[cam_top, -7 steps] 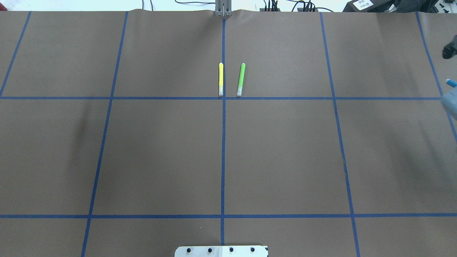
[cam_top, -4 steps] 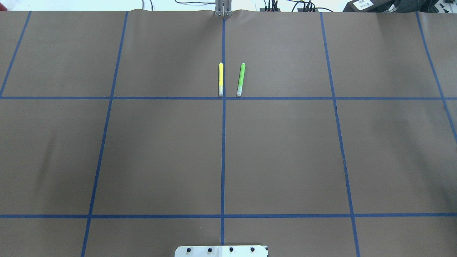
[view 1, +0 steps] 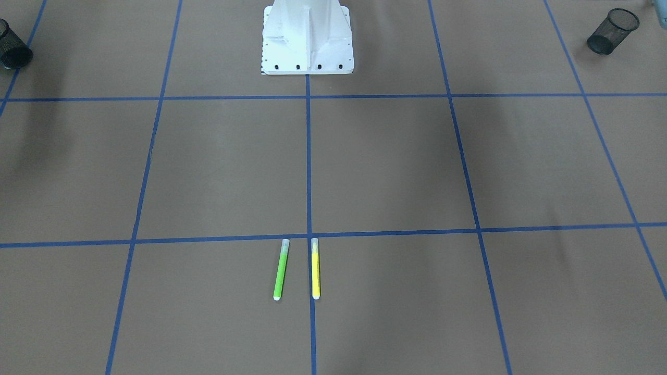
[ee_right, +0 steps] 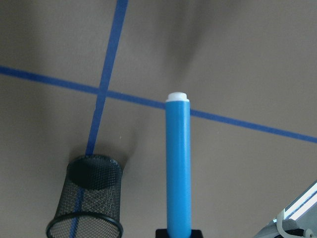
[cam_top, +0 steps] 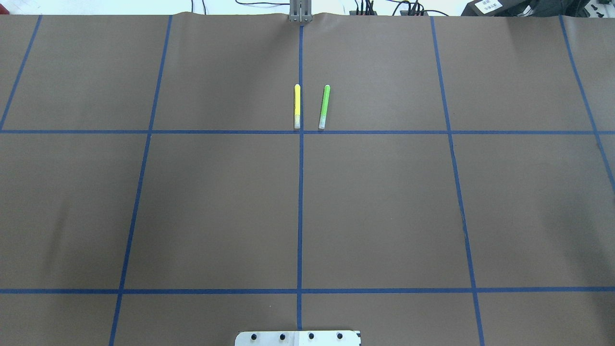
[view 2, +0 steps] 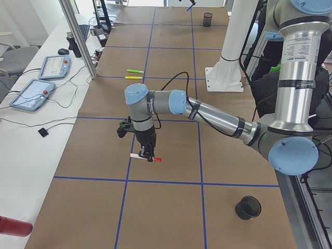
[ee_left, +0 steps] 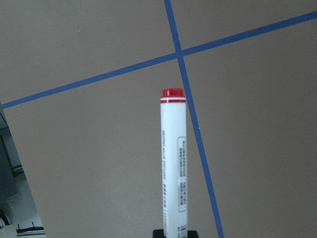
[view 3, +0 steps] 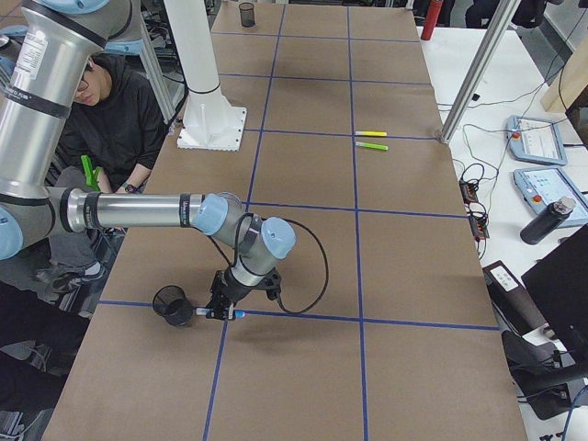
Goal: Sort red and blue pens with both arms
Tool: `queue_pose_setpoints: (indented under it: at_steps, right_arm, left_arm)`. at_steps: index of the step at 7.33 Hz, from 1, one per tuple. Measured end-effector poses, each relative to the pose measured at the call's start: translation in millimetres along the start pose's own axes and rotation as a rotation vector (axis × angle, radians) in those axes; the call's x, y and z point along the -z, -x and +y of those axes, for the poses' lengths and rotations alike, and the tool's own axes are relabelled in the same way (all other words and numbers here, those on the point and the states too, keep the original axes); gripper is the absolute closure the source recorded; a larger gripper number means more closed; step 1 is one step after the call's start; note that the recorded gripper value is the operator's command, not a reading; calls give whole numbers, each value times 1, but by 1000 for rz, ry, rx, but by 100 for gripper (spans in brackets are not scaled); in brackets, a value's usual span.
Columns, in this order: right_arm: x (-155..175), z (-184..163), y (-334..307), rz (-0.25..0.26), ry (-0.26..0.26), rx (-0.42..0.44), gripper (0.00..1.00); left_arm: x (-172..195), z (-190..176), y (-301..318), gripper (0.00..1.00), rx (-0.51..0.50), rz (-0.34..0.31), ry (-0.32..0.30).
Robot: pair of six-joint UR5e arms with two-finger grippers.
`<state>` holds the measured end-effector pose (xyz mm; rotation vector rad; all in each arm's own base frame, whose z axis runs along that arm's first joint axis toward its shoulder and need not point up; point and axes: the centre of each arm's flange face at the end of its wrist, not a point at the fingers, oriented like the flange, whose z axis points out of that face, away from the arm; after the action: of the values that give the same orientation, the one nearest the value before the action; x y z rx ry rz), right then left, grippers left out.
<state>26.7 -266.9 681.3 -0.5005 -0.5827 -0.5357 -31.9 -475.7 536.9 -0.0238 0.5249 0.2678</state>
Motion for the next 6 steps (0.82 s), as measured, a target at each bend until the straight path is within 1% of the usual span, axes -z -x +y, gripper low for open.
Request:
queue_pose_setpoints:
  at_steps: [1, 3, 4, 5, 6]
  right_arm:
    - [-11, 16, 3, -43, 51, 23, 100]
    - [-23, 37, 8, -128, 149, 62, 100]
    - [-26, 44, 11, -166, 184, 90, 100]
    - [-29, 50, 13, -205, 209, 109, 100]
    - [-32, 55, 16, -243, 223, 111, 100]
  left_arm:
    - [5, 1, -3, 100, -4, 3, -11]
    - [15, 3, -11, 100, -9, 13, -29]
    - [17, 3, -12, 100, -11, 14, -34]
    - [19, 4, -14, 100, -13, 14, -38]
    - [21, 4, -15, 100, -14, 14, -41]
